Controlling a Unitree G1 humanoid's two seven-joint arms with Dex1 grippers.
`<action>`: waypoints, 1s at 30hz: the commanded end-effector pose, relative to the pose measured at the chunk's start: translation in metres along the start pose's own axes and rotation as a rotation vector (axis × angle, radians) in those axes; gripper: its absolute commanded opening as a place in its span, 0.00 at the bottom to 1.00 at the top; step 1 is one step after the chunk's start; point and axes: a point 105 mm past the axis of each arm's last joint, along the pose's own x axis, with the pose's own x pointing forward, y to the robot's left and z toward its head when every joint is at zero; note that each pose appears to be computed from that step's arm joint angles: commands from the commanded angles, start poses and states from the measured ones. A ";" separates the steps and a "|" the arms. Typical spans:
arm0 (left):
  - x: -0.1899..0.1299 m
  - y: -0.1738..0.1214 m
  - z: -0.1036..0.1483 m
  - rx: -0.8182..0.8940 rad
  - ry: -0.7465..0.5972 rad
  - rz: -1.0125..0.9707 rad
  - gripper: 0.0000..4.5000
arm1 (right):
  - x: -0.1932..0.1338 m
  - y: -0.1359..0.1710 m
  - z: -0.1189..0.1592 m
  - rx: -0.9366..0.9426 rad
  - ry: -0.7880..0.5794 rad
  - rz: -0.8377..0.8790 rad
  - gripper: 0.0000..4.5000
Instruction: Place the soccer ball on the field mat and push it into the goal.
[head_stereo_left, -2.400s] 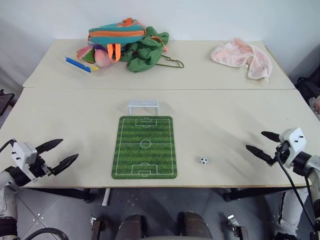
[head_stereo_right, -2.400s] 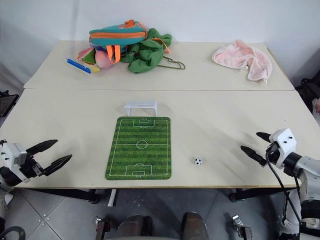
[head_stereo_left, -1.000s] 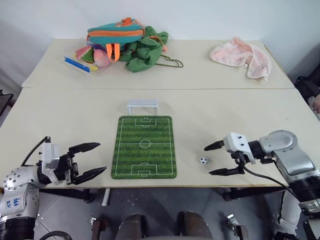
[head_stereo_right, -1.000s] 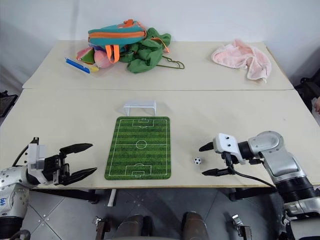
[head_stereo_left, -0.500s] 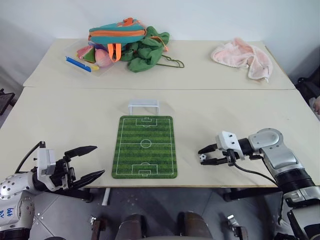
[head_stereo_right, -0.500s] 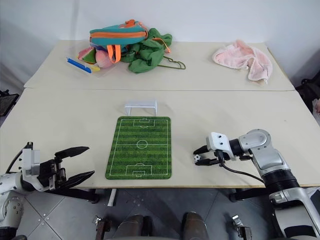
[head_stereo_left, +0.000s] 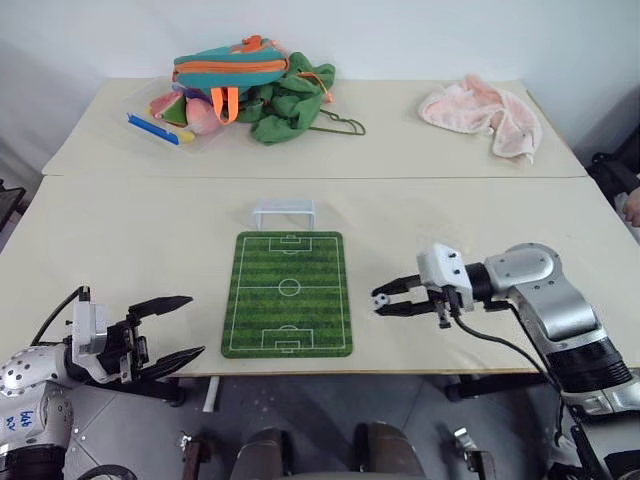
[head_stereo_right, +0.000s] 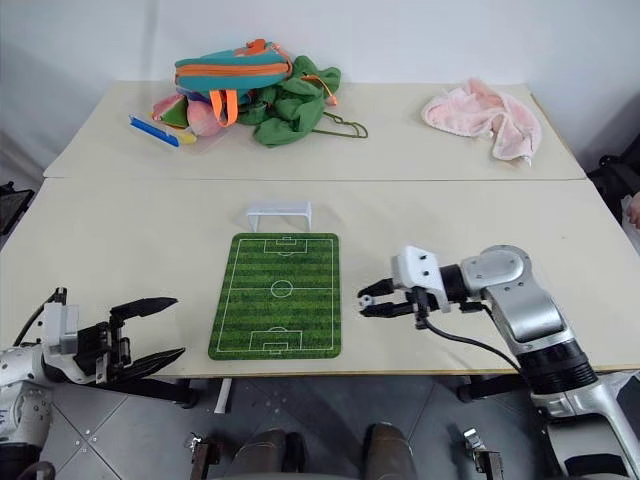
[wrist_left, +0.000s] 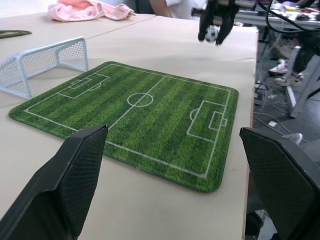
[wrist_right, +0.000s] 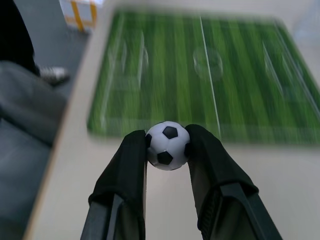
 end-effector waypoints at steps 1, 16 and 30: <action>-0.004 0.002 0.000 0.015 -0.042 -0.035 1.00 | 0.037 0.006 0.009 0.006 0.017 0.074 0.19; -0.019 -0.002 -0.013 -0.008 0.042 -0.077 1.00 | 0.109 0.000 0.006 -0.047 0.032 0.194 0.19; -0.020 -0.005 -0.013 0.008 0.033 -0.043 1.00 | 0.121 0.004 -0.001 -0.052 0.056 0.241 0.19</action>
